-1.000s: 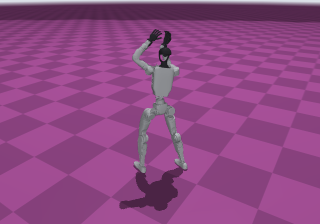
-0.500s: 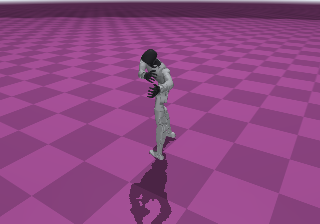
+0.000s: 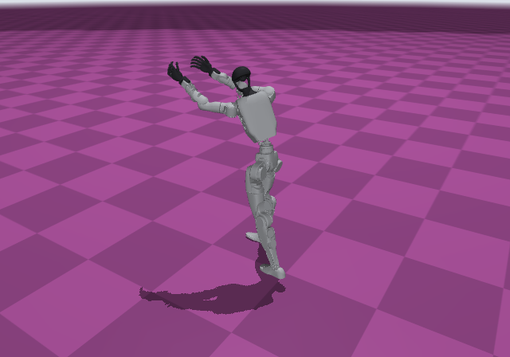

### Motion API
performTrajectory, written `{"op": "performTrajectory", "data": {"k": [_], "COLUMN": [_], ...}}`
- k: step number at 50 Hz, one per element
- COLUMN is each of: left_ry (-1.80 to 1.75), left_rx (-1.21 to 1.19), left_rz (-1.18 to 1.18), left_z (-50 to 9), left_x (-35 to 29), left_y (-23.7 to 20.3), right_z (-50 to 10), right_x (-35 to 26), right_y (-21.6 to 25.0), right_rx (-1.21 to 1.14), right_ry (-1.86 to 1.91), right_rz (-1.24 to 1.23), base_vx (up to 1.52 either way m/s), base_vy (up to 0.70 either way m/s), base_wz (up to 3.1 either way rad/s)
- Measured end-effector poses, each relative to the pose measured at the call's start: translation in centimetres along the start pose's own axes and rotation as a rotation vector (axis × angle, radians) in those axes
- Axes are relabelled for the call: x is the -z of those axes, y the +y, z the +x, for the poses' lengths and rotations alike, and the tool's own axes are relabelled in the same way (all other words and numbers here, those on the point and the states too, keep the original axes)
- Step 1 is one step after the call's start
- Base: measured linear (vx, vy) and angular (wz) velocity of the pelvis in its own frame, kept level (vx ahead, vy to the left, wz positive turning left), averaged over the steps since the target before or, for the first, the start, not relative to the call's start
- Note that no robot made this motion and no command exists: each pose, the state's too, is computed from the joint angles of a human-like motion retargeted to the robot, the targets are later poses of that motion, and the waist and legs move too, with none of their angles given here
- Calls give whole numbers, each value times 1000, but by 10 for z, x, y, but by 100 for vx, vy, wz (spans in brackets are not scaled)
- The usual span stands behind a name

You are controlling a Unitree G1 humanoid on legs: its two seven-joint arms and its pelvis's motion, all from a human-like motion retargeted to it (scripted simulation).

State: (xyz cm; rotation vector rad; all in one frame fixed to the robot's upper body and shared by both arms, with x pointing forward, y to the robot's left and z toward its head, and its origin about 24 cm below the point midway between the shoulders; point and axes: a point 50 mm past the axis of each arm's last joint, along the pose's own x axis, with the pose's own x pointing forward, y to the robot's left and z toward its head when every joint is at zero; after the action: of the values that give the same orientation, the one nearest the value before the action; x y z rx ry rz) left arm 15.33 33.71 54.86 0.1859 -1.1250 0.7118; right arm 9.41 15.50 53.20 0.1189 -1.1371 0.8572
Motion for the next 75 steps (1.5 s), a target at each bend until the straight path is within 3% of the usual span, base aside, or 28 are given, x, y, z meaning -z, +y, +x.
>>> {"op": "performTrajectory", "data": {"k": [3,6,8,11,18,22,27,36,44,59,68,75], "left_ry": [462,533,530,618,685,621,472,162,-86,207,20,-276], "left_rx": [433,859,1045,1173,1350,1400,1557,1572,1374,509,267,379], "left_rz": [457,927,1093,1206,1158,985,931,1212,1427,1799,1785,1996], "left_z": [-33,-83,-114,-142,-181,-209,-226,-193,-139,-28,-4,-10], "left_x": [104,153,177,200,212,208,194,180,150,118,60,60], "left_y": [-16,-51,-60,-53,-60,-80,-101,-108,-110,38,43,9], "right_z": [-46,-132,-180,-236,-327,-353,-383,-418,-529,-650,-674,-672], "right_x": [124,207,236,262,271,262,256,252,205,95,80,87], "right_y": [-54,-76,-75,-66,-52,-71,-102,-138,-224,-260,-243,-242], "right_rx": [208,307,476,691,908,984,832,545,520,710,716,336], "right_ry": [354,486,502,532,537,514,626,855,1257,1669,1761,1866], "right_rz": [421,781,1013,1238,1317,1082,650,185,-306,-607,-612,-823], "base_vx": [-1,2,2,2,3,6,8,6,9,5,6,8], "base_vy": [3,12,7,-4,-17,-9,9,12,24,20,7,0], "base_wz": [-28,33,-3,-48,-44,17,6,5,55,4,-25,-43]}}
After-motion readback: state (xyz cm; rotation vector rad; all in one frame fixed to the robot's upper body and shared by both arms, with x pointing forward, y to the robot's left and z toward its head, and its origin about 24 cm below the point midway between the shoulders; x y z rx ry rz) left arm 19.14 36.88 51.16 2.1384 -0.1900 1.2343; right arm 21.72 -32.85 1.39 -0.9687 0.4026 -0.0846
